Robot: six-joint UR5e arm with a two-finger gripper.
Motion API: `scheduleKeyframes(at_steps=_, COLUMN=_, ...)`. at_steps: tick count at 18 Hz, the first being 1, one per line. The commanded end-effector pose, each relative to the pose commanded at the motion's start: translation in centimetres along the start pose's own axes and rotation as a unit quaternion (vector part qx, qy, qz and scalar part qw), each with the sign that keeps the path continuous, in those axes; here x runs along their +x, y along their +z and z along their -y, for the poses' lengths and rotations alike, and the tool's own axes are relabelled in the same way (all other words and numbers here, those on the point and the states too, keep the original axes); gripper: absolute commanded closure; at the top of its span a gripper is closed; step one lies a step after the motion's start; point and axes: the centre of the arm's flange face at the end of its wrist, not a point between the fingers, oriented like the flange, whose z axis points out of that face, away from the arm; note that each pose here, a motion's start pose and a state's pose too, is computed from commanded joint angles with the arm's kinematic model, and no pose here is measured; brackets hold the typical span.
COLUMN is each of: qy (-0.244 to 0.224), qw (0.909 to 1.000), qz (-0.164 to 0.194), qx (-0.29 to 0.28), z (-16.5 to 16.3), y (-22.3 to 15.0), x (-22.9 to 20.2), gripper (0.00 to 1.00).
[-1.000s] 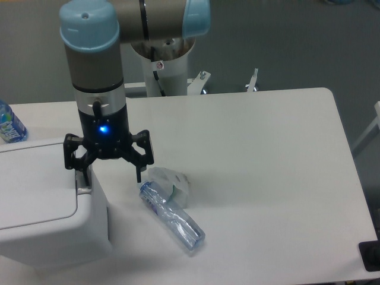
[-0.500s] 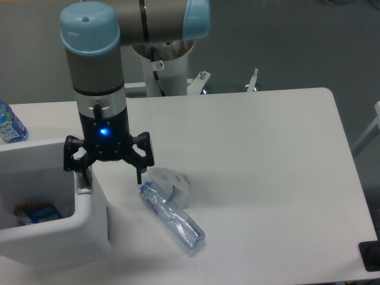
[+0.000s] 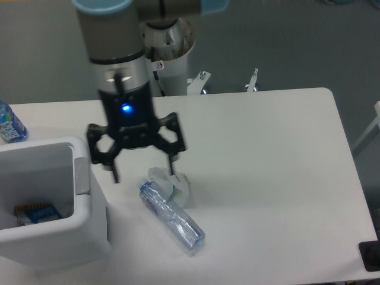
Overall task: Open the trash can
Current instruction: 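Raise the gripper away from the opened trash bin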
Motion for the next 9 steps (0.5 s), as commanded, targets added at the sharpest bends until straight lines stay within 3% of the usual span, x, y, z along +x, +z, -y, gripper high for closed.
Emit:
scheduleKeyframes(at_steps=6, qy=0.041, qw=0.9981, qz=0.037, qx=-0.027, z=-1.6, y=1.2, x=-5.8, gripper=0.00)
scheduleKeyframes(at_steps=9, qy=0.089, qw=0.9940, qz=0.037, qx=-0.052, z=-2.4, y=1.4, x=-7.7, gripper=0.00)
